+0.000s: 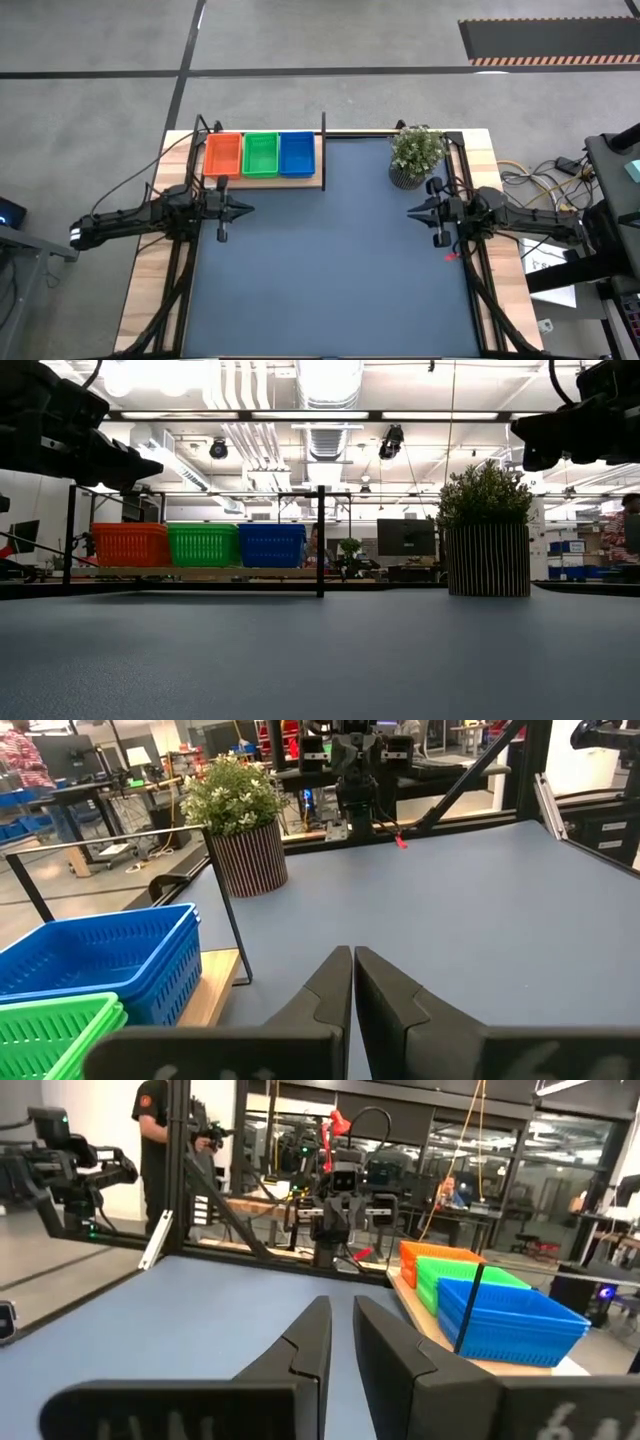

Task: Stack baskets on shelf by color
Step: Return to Home Position

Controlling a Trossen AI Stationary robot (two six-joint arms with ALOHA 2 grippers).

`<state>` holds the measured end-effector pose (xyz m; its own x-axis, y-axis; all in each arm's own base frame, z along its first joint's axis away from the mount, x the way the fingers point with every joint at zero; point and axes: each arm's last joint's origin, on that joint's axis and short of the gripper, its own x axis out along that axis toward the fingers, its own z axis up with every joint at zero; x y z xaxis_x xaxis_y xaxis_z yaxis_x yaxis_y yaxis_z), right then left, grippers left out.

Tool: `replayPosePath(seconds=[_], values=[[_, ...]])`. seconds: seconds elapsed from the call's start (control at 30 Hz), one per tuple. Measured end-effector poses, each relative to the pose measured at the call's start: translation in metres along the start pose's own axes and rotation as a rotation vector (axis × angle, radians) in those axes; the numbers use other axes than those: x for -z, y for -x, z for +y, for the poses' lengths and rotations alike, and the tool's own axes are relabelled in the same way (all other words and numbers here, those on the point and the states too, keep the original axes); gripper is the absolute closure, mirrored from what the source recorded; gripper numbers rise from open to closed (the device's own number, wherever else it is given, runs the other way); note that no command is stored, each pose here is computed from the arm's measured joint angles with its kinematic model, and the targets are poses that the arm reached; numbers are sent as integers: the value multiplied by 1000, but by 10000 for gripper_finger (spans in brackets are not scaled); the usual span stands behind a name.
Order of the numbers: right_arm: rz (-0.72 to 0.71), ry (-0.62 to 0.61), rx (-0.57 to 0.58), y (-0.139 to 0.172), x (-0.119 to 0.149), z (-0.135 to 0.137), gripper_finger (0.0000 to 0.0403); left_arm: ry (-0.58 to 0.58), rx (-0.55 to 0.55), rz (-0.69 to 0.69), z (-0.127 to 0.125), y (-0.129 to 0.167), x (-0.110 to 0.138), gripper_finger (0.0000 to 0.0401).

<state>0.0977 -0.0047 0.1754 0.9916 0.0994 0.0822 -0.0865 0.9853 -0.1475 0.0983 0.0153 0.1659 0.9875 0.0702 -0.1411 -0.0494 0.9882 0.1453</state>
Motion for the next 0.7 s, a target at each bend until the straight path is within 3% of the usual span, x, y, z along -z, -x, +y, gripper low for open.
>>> replayPosePath(seconds=[0.7], values=[[18,-5,-2,0,2,0,365,1,2,7,0,0,1,401]])
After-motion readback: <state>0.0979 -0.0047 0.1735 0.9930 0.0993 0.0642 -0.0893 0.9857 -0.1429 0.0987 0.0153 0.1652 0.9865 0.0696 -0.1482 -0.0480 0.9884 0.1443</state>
